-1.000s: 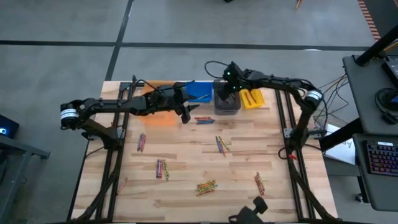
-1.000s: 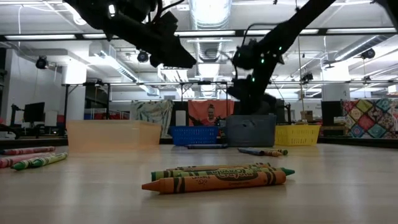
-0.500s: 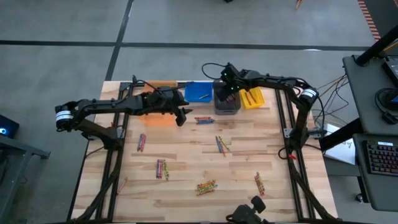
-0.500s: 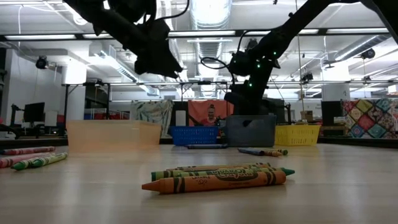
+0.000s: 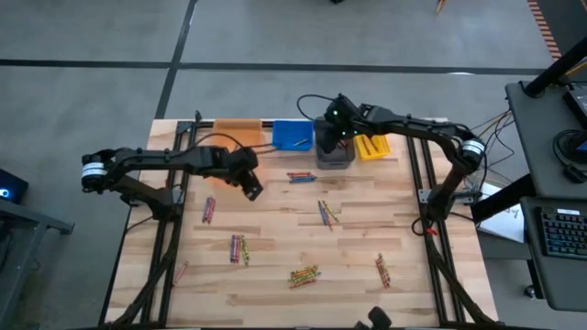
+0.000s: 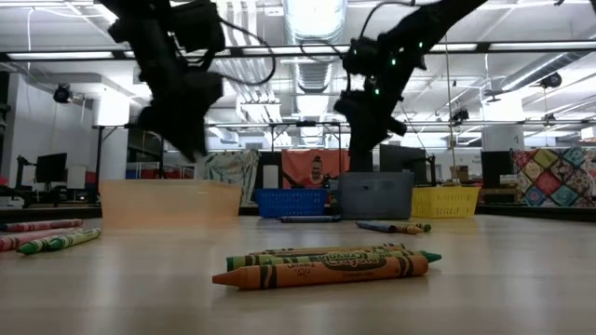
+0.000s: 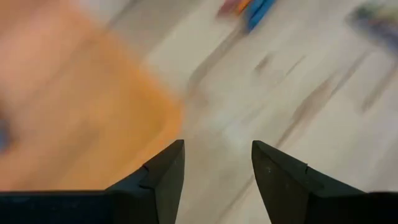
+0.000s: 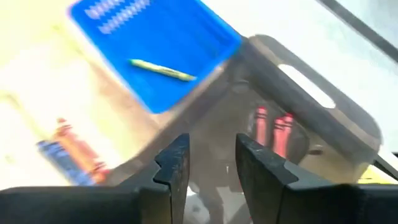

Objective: Sort crayons
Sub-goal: Put the green crayon into the blue bin

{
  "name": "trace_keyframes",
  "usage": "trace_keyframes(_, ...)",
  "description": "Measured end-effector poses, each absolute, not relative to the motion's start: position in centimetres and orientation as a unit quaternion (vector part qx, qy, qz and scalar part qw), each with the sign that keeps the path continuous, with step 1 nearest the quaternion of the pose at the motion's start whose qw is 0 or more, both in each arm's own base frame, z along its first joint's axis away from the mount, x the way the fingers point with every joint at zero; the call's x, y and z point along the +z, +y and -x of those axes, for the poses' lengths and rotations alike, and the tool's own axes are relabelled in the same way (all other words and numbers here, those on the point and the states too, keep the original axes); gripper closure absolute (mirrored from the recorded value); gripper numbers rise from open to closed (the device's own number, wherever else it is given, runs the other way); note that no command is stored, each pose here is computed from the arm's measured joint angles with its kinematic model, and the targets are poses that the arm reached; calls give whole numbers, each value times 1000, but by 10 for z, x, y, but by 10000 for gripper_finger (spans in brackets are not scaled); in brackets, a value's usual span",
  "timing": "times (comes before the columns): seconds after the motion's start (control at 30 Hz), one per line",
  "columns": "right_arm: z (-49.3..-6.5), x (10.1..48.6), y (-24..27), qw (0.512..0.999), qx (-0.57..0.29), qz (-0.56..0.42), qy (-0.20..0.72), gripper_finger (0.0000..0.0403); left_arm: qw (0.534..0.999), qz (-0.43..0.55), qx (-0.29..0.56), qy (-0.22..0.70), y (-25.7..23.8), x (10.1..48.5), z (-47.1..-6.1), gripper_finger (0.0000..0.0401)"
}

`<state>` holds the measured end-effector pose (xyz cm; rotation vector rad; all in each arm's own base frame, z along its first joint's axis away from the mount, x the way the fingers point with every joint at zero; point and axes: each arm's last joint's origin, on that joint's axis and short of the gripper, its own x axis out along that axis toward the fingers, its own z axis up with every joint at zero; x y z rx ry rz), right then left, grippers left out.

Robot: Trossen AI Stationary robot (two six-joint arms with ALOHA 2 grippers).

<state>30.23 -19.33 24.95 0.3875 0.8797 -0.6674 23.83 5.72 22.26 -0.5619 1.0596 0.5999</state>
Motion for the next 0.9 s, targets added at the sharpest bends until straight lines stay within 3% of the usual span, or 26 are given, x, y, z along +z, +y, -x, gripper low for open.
trace_keyframes(0.2, -311, 269, -160, 861, -277, -152, 400, 297, 709, 281, 325, 559, 38, 216, -222, 232)
trace_keyframes(0.43, -320, 277, -131, 879, -234, -122, 397, 303, 705, 273, 316, 573, 21, 216, -221, 232)
trace_keyframes(0.7, -324, 279, -114, 886, -211, -108, 399, 305, 643, 276, 359, 617, 5, 215, -205, 232)
trace_keyframes(0.9, -326, 279, -110, 888, -202, -98, 401, 312, 651, 255, 341, 629, -11, 214, -204, 232)
